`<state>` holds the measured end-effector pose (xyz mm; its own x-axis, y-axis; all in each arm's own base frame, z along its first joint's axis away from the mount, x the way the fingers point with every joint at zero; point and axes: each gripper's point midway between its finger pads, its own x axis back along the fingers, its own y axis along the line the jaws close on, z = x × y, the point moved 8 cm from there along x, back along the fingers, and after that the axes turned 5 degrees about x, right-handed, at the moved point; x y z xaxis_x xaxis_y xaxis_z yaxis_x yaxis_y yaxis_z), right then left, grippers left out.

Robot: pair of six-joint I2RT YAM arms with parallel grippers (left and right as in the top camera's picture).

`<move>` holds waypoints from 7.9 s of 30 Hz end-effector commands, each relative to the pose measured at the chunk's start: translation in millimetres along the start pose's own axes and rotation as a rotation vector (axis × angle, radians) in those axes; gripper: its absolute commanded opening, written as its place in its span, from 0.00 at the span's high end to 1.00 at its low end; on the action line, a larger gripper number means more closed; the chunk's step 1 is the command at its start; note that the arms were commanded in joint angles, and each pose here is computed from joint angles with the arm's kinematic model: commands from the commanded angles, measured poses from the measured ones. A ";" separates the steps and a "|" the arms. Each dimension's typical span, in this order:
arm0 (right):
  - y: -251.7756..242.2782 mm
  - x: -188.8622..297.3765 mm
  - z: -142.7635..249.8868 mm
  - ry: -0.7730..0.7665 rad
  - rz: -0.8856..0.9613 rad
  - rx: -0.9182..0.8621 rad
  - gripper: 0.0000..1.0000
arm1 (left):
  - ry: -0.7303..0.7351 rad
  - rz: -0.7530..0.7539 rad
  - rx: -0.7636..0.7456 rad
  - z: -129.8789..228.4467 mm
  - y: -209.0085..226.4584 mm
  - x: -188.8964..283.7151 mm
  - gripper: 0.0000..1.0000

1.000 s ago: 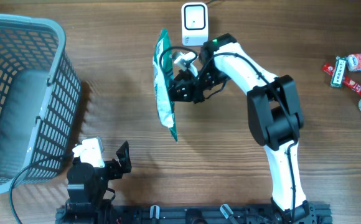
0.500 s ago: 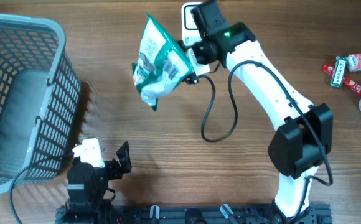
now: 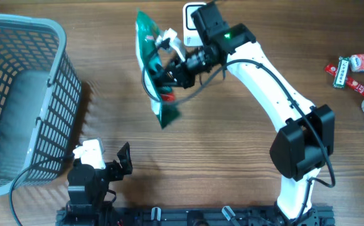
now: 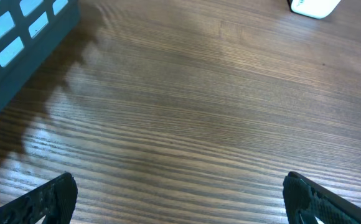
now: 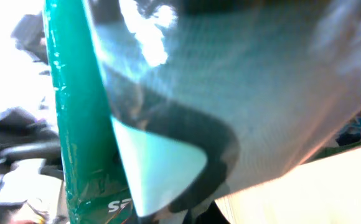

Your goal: Scan the item barcode

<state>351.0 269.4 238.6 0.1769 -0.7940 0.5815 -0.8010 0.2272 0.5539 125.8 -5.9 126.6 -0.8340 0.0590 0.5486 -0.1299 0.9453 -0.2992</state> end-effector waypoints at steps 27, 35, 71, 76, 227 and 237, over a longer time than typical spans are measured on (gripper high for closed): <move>-83.9 -92.5 130.9 0.523 1.261 -0.601 0.00 | -0.007 0.003 -0.010 -0.5 0.1 0.1 0.00; -91.2 -64.7 152.8 0.657 1.520 -0.592 0.00 | -0.007 0.003 -0.010 -0.5 0.1 0.1 0.00; -28.8 16.7 145.9 0.039 -0.012 -0.642 0.95 | -0.007 0.003 -0.010 -0.5 0.1 0.1 0.00; -43.0 13.9 160.3 0.145 0.238 -0.610 0.96 | -0.007 0.003 -0.010 -0.5 0.1 0.1 0.00; 10.9 12.3 61.8 -0.069 -0.686 -0.698 0.96 | -0.007 0.002 -0.010 -0.4 0.1 0.1 0.00; -24.7 -23.2 94.4 0.032 -0.714 -1.003 0.96 | -0.007 0.002 -0.010 -0.4 0.1 0.0 0.00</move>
<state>313.0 228.0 195.1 0.3714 -0.9285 0.0058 0.1136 0.0516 0.9922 125.8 -5.9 126.5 -0.8336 0.0590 0.5493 -0.1301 0.9453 -0.2990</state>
